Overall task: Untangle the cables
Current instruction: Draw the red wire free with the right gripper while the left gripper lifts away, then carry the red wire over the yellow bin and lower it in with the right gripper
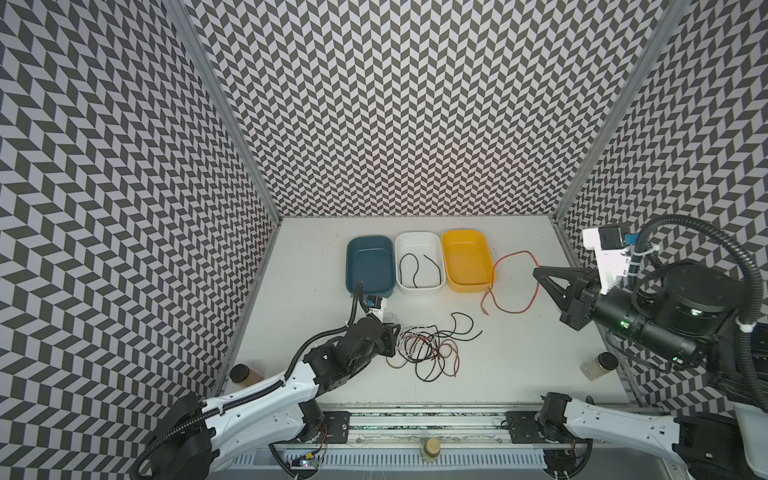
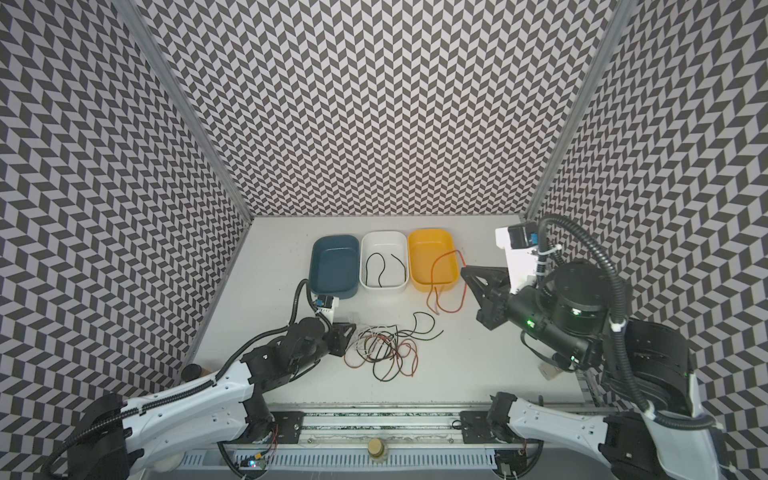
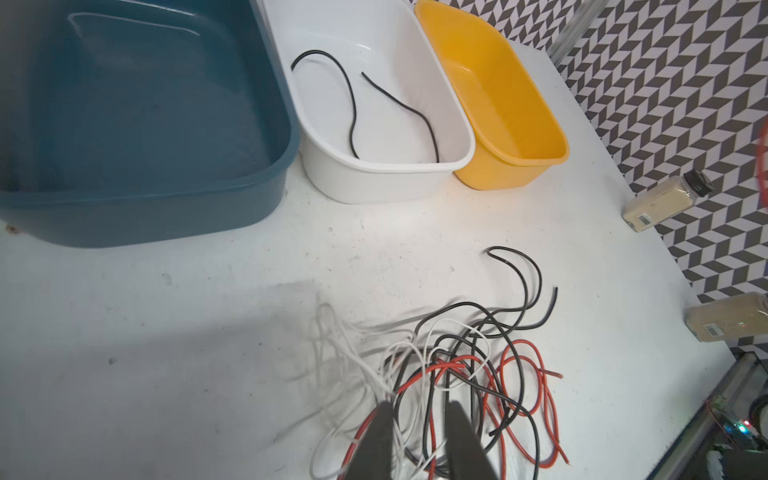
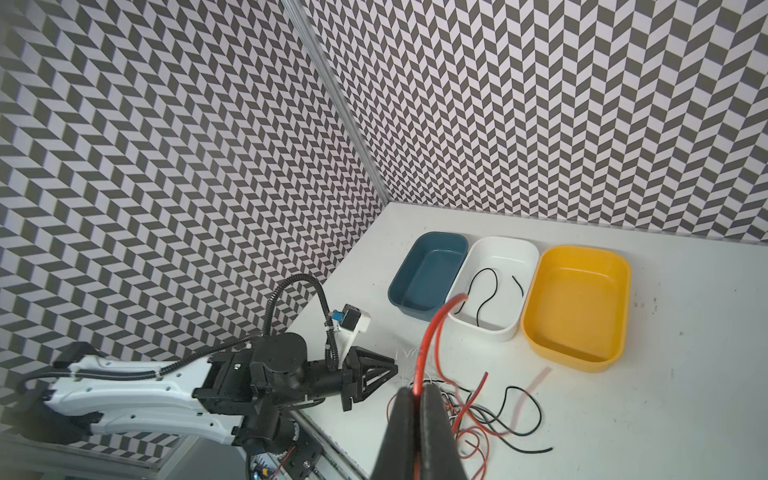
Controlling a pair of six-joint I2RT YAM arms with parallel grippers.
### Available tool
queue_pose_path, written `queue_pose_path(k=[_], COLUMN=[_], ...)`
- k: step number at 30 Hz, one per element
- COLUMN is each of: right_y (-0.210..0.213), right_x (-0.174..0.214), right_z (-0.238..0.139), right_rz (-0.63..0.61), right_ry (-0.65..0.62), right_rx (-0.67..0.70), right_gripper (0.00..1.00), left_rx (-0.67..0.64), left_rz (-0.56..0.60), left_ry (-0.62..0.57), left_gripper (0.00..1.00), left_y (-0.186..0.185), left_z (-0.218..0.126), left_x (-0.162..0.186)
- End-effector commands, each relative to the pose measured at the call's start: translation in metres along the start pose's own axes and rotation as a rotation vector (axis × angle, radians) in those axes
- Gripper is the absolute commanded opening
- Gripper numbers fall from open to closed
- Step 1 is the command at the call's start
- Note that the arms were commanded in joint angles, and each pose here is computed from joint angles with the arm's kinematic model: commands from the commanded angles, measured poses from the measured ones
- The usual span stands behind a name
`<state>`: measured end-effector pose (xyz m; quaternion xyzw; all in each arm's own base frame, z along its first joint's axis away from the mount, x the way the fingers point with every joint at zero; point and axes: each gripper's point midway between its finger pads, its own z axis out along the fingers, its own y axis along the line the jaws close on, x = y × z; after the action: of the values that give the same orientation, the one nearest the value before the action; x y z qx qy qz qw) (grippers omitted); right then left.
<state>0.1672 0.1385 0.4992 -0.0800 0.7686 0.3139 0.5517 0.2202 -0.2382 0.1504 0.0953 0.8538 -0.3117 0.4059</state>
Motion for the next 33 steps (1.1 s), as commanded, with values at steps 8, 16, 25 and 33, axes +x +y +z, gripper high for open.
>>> queue_pose_path(k=[8, 16, 25, 33], right_y=[-0.002, -0.004, -0.014, -0.029], right_x=[0.008, 0.009, 0.006, 0.002], right_z=[0.018, 0.029, 0.049, 0.088], right_rz=[-0.09, -0.165, -0.251, -0.181], right_ry=[0.002, 0.008, 0.007, 0.044], right_rx=[0.024, 0.053, 0.154, 0.157], right_gripper=[0.0, 0.0, 0.0, 0.0], left_rx=[0.032, -0.14, -0.41, -0.476], left_rz=[0.131, 0.199, 0.203, 0.209], left_ry=[-0.054, -0.108, -0.243, -0.229], left_gripper=[0.74, 1.0, 1.0, 1.0], left_y=[-0.039, -0.003, 0.062, 0.08], left_z=[-0.031, -0.077, -0.118, -0.108], left_x=[-0.068, -0.109, -0.102, -0.089])
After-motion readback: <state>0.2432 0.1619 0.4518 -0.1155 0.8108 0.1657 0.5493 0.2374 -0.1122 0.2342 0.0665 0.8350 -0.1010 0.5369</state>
